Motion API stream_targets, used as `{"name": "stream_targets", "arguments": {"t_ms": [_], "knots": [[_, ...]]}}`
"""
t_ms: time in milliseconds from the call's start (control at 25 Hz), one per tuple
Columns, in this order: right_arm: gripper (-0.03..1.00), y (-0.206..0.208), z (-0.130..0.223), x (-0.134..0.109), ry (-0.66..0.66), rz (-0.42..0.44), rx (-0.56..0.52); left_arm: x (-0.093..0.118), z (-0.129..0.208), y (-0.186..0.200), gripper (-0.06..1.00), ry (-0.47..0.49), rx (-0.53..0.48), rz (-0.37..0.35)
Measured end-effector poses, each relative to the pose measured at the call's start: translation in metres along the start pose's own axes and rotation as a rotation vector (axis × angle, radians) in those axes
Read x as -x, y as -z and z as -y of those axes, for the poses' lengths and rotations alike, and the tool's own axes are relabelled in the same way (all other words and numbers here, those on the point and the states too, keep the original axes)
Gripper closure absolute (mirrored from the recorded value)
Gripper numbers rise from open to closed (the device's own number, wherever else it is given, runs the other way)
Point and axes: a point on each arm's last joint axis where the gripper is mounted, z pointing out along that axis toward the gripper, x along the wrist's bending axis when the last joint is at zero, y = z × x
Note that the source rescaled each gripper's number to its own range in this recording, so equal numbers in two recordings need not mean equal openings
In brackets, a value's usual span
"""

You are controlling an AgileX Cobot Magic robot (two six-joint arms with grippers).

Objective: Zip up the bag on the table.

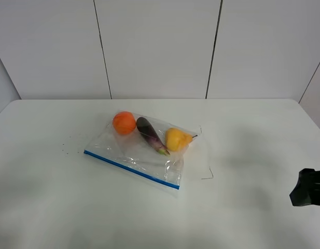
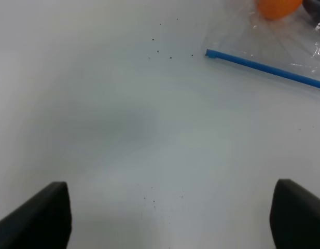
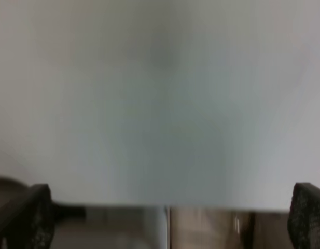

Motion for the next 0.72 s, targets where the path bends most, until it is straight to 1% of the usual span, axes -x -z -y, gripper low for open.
{"name": "stream_targets", "arguments": {"t_ms": [80,240,360,480,560,720], "knots": [[-0.03,0.011,0.018,-0.001,0.010,0.005,0.127,0.000,0.000,0.000,-0.05,0.000,0.000,0.000],[-0.03,0.030,0.050,-0.004,0.033,0.014,0.327,0.000,0.000,0.000,-0.05,0.000,0.000,0.000],[-0.03,0.046,0.070,-0.004,0.037,0.039,0.483,0.000,0.000,0.000,-0.05,0.000,0.000,0.000],[-0.03,0.055,0.083,-0.003,0.021,0.068,0.582,0.000,0.000,0.000,-0.05,0.000,0.000,0.000],[-0.03,0.058,0.088,-0.002,0.017,0.076,0.619,0.000,0.000,0.000,-0.05,0.000,0.000,0.000],[-0.03,0.060,0.091,-0.002,0.015,0.075,0.637,0.000,0.000,0.000,-0.05,0.000,0.000,0.000]]}}
